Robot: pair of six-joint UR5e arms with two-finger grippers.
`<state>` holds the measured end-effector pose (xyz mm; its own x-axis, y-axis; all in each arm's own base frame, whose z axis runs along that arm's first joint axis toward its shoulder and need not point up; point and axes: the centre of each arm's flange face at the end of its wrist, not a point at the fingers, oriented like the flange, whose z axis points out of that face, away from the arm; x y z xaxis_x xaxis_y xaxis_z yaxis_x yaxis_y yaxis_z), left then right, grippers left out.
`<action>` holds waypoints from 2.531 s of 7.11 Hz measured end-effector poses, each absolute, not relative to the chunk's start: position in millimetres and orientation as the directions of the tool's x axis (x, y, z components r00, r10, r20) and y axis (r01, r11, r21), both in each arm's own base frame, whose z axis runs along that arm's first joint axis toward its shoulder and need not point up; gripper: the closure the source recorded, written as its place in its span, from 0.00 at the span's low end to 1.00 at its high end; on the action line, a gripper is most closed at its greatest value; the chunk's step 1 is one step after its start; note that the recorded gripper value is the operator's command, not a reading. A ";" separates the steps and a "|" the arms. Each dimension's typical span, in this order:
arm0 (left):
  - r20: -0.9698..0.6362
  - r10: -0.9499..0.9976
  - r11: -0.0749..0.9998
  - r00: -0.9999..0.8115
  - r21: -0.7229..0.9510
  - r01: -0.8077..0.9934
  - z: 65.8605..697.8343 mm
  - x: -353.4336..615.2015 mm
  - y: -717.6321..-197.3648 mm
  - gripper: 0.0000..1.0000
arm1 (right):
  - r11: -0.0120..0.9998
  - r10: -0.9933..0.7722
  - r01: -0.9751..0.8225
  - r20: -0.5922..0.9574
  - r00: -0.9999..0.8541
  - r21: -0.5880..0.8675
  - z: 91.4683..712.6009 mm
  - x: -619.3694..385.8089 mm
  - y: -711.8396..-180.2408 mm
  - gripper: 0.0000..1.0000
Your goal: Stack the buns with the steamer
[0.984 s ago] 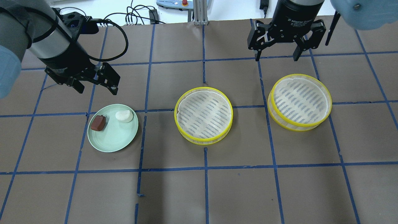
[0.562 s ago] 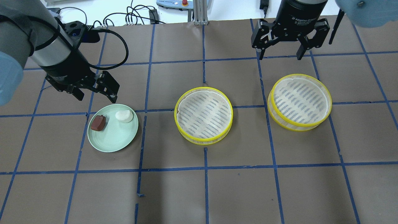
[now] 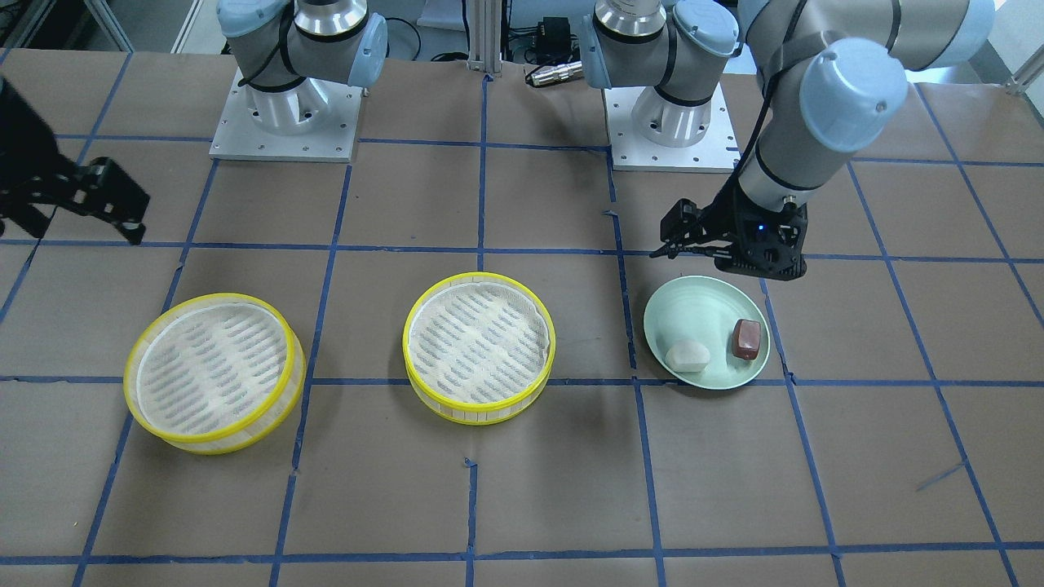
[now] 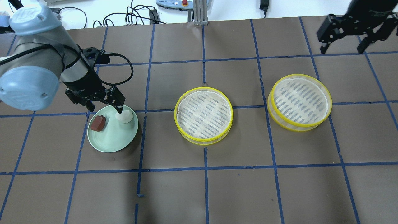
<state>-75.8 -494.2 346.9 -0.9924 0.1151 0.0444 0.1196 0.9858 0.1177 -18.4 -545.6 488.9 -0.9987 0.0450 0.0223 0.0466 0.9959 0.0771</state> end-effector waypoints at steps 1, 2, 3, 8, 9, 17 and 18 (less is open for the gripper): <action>0.041 0.115 0.987 -0.993 0.108 0.119 315.7 -73.0 -511.9 0.00 | 0.994 0.028 0.029 0.008 -1.000 0.108 465.9 -65.4 -542.4 0.02; 0.039 0.118 0.987 -0.992 0.102 0.121 285.0 -70.8 -527.5 0.00 | 0.993 0.014 0.013 -0.005 -1.000 0.120 446.2 -96.0 -536.5 0.03; 0.029 0.123 0.987 -0.992 0.100 0.126 258.4 -67.9 -539.7 0.00 | 0.992 0.010 0.008 -0.014 -1.000 0.124 426.5 -109.2 -532.9 0.03; -0.016 0.117 0.985 -0.993 0.132 0.114 192.2 -61.3 -550.2 0.98 | 1.000 0.002 0.002 -0.014 -1.000 0.011 248.9 -112.2 -538.2 0.12; -0.018 0.100 0.987 -0.995 0.128 0.097 193.9 -62.6 -547.1 0.98 | 1.000 0.002 0.002 -0.025 -1.000 0.011 232.4 -112.0 -540.2 0.27; 0.137 -0.208 0.976 -0.969 -0.033 -0.214 330.6 -303.6 -538.7 0.00 | 1.000 0.007 0.006 -0.032 -0.999 0.019 217.5 -115.6 -545.9 0.93; 0.135 -0.224 0.973 -0.965 -0.024 -0.229 318.2 -320.2 -533.5 0.00 | 1.000 0.010 0.010 -0.026 -1.000 0.011 232.3 -117.8 -549.3 0.93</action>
<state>-320.2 -533.5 318.2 -0.9653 -0.2237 0.1346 -0.2288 0.9732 -0.0236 -117.8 -549.3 232.3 -0.9996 0.0104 -0.0257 0.0101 0.9999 0.0106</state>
